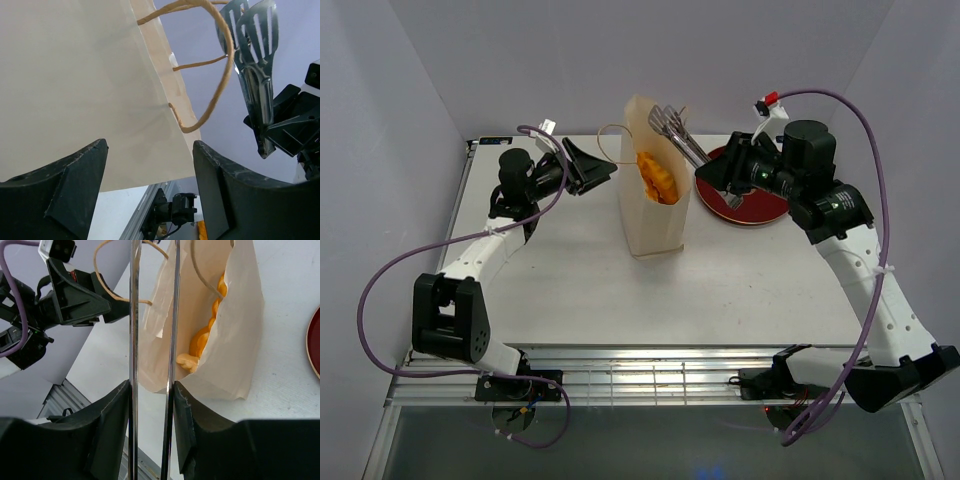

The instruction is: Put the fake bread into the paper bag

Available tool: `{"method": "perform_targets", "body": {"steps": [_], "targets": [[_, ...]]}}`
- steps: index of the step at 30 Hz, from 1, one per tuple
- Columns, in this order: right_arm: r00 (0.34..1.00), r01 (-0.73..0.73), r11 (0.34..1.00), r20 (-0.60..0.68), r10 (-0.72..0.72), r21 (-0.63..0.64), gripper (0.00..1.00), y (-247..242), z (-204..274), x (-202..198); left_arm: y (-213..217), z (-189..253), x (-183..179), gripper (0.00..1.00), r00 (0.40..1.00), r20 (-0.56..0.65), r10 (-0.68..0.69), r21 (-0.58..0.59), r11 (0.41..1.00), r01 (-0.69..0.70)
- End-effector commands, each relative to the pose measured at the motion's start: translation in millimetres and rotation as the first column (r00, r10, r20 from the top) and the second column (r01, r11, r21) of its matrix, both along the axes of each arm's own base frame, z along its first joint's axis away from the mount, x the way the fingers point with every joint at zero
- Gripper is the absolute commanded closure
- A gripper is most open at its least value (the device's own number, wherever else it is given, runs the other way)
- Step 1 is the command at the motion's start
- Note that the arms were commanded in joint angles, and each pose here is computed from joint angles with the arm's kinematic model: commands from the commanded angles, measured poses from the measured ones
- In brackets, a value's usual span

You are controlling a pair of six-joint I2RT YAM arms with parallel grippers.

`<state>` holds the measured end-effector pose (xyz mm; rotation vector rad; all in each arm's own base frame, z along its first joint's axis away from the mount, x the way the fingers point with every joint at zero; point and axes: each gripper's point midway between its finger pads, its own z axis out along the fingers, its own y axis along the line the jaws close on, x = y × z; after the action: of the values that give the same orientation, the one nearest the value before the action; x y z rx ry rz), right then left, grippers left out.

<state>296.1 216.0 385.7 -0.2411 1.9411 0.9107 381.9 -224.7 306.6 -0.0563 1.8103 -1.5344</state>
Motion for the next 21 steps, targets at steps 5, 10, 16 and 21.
{"method": "perform_targets", "body": {"steps": [5,10,16,21], "targets": [[0.965,0.025,0.998,0.259,-0.040,0.063,0.57,-17,85,-19,4,54,-25,0.15,0.991,0.137,0.006,-0.025,1.000,-0.002],[0.930,0.135,0.987,0.332,-0.154,0.082,0.58,-40,107,-21,11,67,-31,0.02,0.984,0.167,0.054,-0.017,0.999,-0.052],[0.841,0.341,0.933,0.405,-0.358,0.116,0.58,-84,132,-23,25,87,-39,0.02,0.965,0.219,0.148,0.015,0.988,-0.155],[0.760,0.511,0.854,0.414,-0.502,0.097,0.58,-120,132,-19,38,96,-39,0.02,0.944,0.230,0.235,0.032,0.968,-0.249]]}}
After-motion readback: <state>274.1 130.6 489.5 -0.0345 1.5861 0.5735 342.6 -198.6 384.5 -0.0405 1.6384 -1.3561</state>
